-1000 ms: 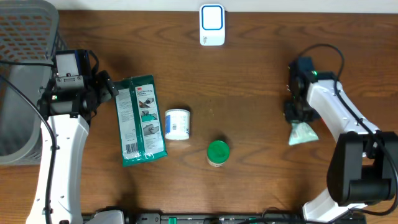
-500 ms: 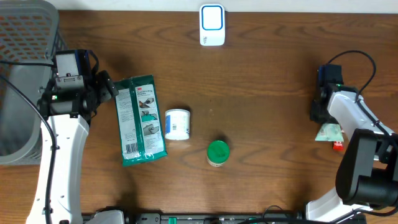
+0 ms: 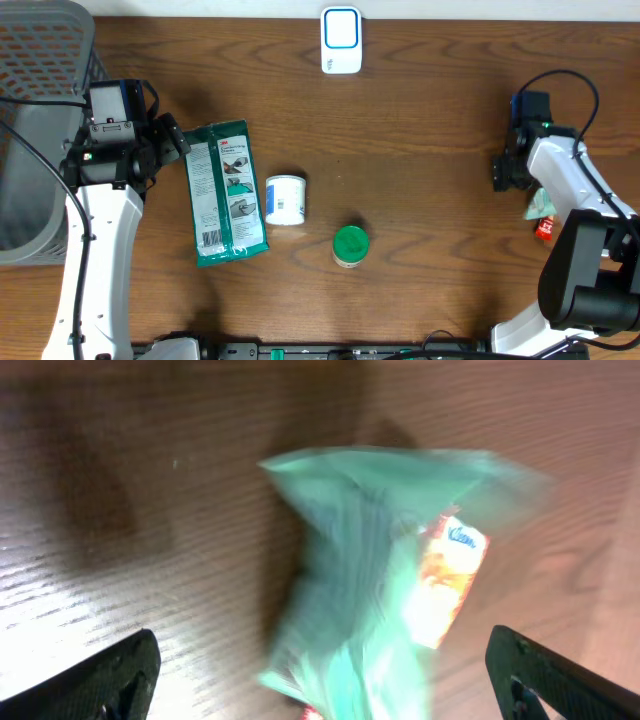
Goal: Scan the item barcode
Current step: 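Move the right gripper left toward the white round tub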
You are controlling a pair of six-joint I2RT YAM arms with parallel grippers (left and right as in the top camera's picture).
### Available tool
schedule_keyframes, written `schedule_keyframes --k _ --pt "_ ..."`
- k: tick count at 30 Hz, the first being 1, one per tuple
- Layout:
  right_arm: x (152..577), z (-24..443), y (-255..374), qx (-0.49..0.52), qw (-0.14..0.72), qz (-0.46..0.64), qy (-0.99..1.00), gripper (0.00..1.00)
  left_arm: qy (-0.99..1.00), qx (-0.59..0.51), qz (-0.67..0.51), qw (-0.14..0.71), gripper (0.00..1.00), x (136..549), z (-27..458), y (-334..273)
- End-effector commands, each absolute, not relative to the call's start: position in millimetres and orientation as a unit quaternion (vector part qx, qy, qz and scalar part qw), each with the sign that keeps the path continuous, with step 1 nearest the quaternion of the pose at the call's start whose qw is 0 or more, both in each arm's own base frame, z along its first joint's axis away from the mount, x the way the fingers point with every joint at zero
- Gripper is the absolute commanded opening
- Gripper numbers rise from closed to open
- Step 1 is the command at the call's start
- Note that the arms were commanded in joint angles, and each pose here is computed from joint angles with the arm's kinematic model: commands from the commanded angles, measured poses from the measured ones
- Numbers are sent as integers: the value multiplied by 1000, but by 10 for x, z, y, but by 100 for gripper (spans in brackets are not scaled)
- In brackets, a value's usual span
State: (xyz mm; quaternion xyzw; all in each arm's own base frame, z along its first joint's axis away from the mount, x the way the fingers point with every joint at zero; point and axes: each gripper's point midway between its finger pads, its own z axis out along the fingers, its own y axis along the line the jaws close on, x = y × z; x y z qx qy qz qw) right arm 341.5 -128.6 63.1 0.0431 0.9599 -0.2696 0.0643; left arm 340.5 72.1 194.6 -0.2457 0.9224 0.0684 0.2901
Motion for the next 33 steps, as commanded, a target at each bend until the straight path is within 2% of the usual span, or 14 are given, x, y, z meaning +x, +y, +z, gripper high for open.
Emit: schedule_keyframes --k 1,10,13,22,27,33 --pt "3498 893 -1344 37 74 -290 953 99 917 -250 71 301 96 3431 2038 753" --pt "3492 1178 -1205 24 56 -281 958 99 917 -250 71 301 96 3431 2038 753" --pt "3527 1191 -1018 14 59 -247 967 99 917 -250 71 301 96 3431 2038 753" --pt "3772 1111 238 -44 111 56 991 99 917 -250 71 301 96 3431 2038 753" --pt "3845 1233 662 -5 123 183 975 99 917 -251 69 302 96 3436 2040 749" --pt "3843 1460 1089 -26 128 312 941 99 905 -262 45 332 96 3575 2125 712"
